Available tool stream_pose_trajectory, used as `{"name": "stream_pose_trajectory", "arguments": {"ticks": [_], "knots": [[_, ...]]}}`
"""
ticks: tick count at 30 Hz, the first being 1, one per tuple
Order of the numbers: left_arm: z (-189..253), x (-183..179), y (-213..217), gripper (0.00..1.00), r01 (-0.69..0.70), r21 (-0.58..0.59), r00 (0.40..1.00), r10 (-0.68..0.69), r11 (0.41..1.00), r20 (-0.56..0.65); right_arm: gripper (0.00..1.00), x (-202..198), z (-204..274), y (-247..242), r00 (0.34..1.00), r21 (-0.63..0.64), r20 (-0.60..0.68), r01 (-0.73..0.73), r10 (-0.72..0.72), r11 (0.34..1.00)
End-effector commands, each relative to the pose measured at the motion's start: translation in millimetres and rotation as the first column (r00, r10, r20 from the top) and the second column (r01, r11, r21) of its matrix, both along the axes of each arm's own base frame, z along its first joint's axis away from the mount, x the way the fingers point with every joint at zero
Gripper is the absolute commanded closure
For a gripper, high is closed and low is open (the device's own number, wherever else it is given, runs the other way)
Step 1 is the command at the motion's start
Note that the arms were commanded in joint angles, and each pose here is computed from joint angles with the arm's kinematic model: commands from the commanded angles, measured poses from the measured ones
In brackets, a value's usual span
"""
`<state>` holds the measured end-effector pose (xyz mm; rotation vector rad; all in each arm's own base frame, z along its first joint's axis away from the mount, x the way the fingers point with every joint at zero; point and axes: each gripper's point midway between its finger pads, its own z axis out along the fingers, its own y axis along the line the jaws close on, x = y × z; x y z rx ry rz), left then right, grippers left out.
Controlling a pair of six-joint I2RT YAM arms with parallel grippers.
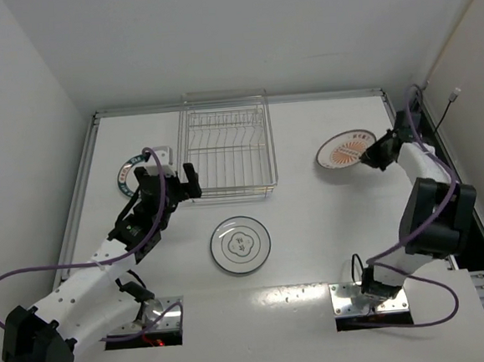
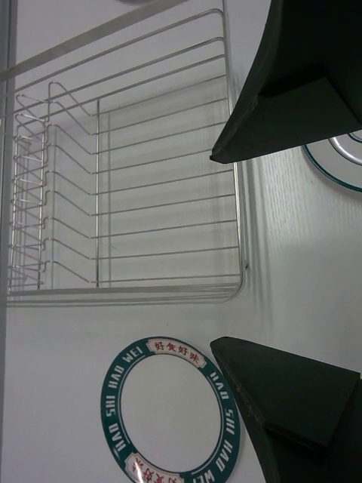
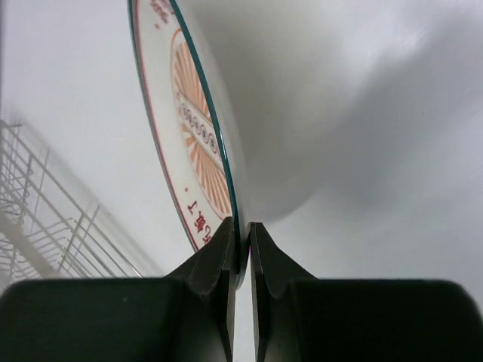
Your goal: Load the plates into the dish rack
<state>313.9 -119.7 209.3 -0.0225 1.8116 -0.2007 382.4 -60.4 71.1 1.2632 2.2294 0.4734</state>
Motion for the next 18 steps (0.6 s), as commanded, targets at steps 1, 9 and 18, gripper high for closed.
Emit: {"name": "stream_pose_trajectory", "arguments": {"ticks": [1, 9, 18], "knots": [[26.2, 2.8, 11.2, 0.0, -0.082, -0.035, 0.995, 0.083, 0.996, 0.057, 1.0, 32.3, 113.3, -1.3, 0.979, -0.316, 0.177, -0.038, 0.098, 0.948], [22.9, 2.4, 21.5, 0.0, -0.142, -0.031, 0.989, 0.143, 0.989, 0.046, 1.0, 66.2, 192.4, 82.9, 0.943, -0.574, 0.208, -0.096, 0.258, 0.813], [24.3, 2.2, 30.9, 0.0, -0.195, -0.025, 0.979, 0.196, 0.98, 0.045, 1.0, 139.0, 217.4, 162.5, 0.929, -0.743, 0.15, -0.121, 0.339, 0.658]]}}
